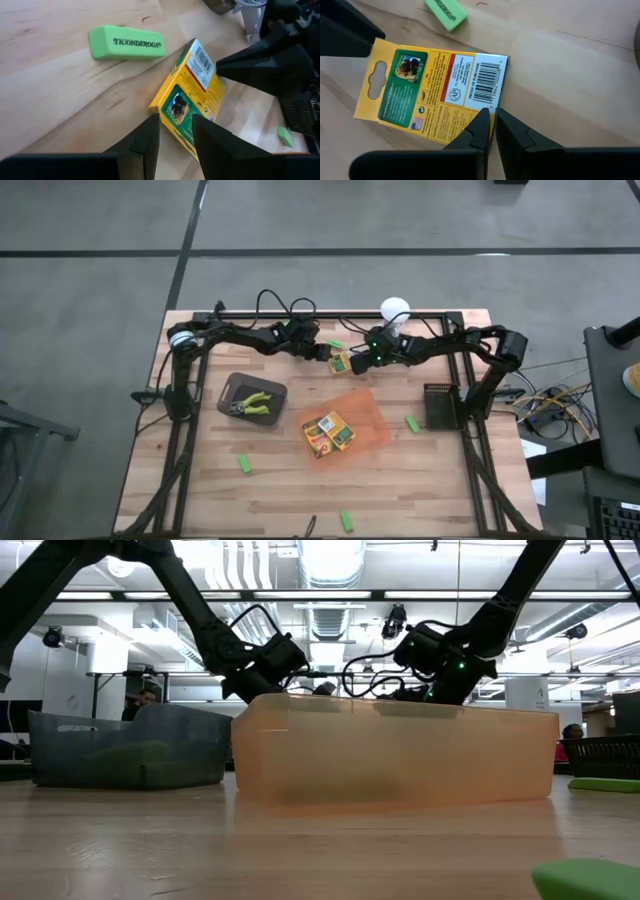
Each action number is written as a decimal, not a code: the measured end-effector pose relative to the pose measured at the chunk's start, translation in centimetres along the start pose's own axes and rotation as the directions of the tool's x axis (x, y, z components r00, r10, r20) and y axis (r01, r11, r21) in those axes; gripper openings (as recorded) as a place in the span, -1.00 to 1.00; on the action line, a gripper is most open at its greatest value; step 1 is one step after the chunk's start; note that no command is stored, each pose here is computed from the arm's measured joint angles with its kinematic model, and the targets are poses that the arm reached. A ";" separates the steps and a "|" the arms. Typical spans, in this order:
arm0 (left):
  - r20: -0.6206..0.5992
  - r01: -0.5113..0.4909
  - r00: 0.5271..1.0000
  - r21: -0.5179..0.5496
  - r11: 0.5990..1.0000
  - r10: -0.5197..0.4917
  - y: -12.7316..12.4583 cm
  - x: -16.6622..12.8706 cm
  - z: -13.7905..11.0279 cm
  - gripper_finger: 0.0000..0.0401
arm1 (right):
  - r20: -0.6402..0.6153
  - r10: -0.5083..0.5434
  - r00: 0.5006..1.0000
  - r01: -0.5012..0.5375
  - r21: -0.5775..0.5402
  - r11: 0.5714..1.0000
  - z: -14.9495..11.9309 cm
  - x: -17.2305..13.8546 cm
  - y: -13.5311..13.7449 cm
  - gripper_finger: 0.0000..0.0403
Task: Pick & Place School Supplies
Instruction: Put the crayon box into the orange bin
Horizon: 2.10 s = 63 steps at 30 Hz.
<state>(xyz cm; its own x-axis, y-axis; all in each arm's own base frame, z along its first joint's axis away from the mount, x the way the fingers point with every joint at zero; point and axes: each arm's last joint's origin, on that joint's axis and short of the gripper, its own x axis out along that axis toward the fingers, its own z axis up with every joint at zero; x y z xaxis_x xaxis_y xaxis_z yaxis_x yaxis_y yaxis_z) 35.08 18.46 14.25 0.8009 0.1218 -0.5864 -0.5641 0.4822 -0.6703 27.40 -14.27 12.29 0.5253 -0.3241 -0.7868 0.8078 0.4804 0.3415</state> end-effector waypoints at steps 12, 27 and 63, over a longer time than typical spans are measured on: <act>-0.106 0.077 0.991 0.004 0.997 -0.076 -1.8 0.6 -2.0 -0.40 | 0.118 0.050 0.992 -0.051 0.007 0.999 1.1 -0.1 0.6 -0.87; -0.039 0.058 0.998 0.064 0.996 -0.056 -2.2 0.4 -0.8 -0.40 | -0.018 -0.023 1.000 0.024 0.080 0.997 -0.5 -1.0 0.5 -0.87; -0.120 -0.023 0.992 0.009 1.000 0.023 0.7 -0.8 1.5 -0.40 | -0.099 0.131 0.986 -0.154 -0.277 0.948 2.7 4.8 4.8 -0.87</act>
<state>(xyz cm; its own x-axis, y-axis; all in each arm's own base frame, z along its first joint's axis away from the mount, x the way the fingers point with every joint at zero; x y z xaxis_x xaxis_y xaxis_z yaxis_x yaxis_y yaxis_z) 34.34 19.99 14.92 0.7574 0.0277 -0.6524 -0.5802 0.4869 -0.6529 34.52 -15.72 11.58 0.5977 -0.1758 -0.7822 0.6113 0.7312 0.3027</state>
